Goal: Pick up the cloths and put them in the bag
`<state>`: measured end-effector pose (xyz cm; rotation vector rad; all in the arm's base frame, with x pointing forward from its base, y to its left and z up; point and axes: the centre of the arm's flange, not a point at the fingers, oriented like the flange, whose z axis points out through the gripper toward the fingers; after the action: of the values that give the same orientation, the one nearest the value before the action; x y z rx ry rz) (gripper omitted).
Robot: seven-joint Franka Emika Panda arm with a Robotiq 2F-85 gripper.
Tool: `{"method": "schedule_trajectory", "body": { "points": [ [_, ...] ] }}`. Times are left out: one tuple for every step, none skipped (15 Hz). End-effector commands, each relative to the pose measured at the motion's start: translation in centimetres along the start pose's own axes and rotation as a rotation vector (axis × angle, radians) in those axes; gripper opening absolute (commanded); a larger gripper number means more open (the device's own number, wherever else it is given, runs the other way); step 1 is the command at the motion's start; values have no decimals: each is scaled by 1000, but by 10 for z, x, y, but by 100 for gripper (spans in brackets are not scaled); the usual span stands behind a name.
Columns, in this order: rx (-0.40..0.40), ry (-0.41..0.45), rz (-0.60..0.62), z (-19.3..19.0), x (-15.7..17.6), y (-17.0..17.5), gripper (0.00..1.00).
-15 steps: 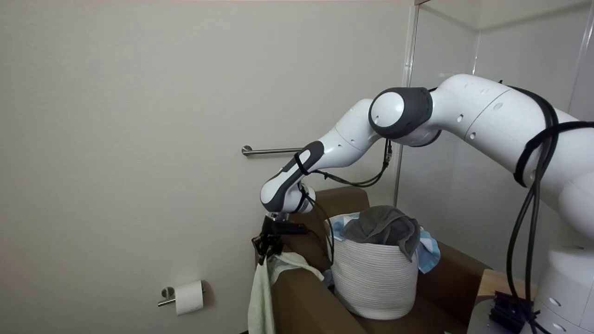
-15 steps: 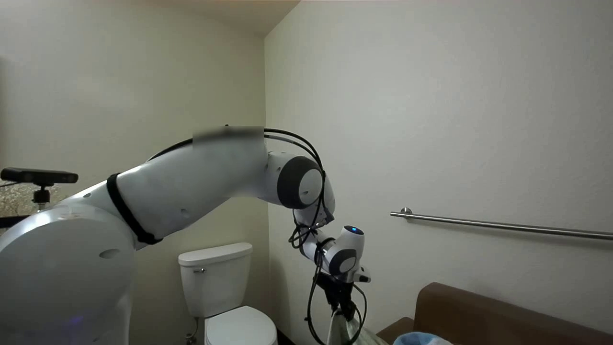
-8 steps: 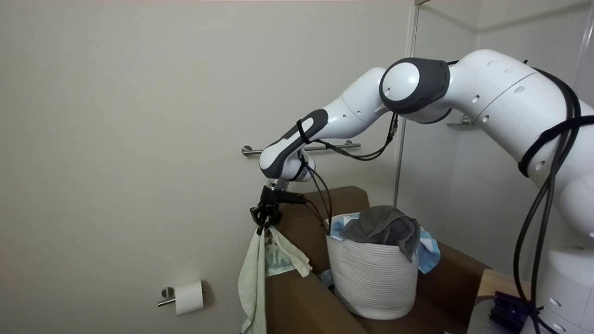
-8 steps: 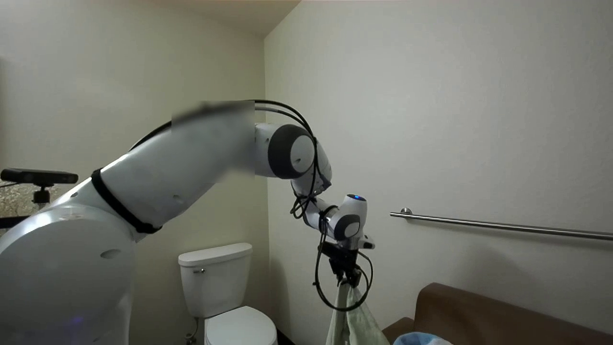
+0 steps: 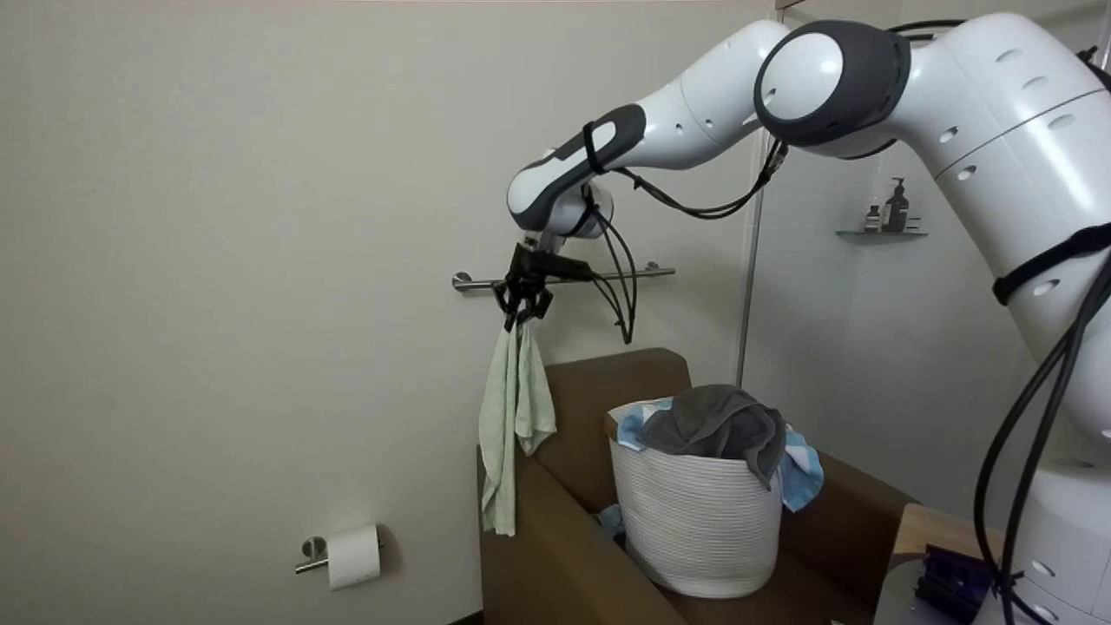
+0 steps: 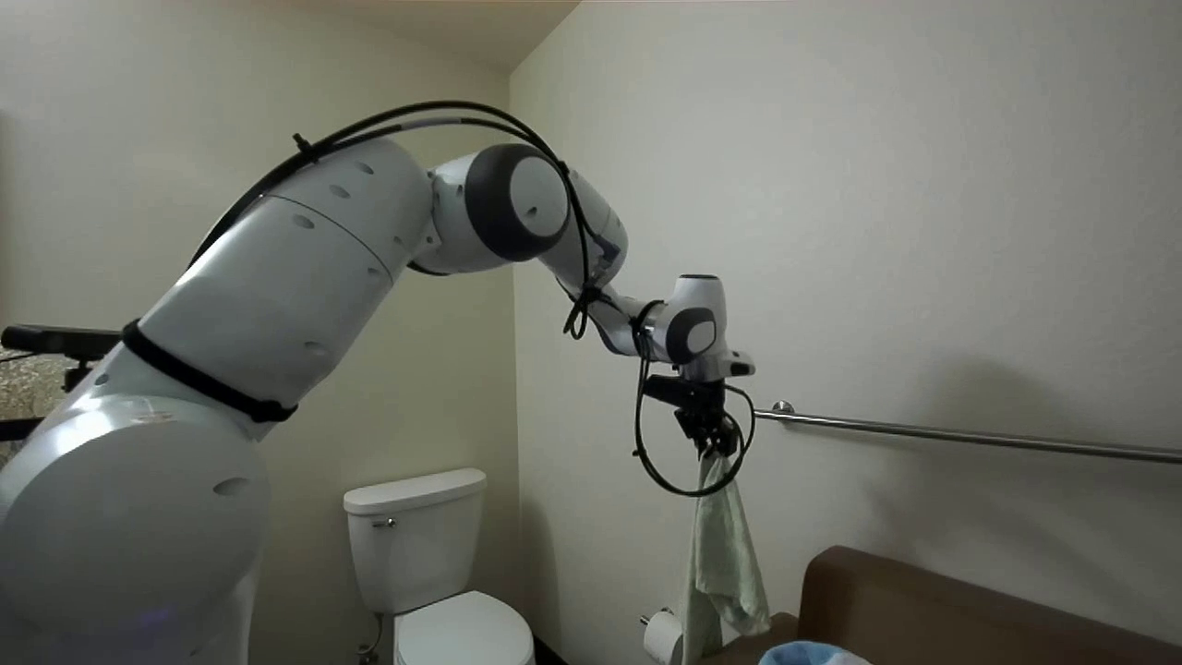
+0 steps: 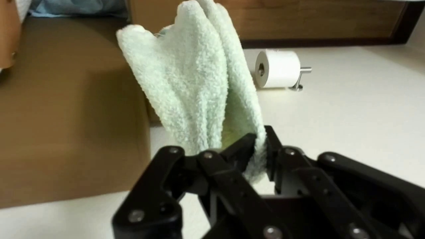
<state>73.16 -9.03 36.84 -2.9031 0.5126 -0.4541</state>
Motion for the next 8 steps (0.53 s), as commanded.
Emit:
{"method": "schedule_trajectory", "body": {
  "points": [
    [-131,94,107,-85,10,14,9],
    [-166,130,131,-106,14,22,9],
    [-207,166,160,-128,20,34,9],
    [-247,202,189,-151,24,45,9],
    [-286,231,225,-170,26,58,8],
    [-324,238,267,-189,28,71,8],
    [-358,236,313,-207,27,88,8],
    [-393,220,357,-221,24,104,8]
  ]
}}
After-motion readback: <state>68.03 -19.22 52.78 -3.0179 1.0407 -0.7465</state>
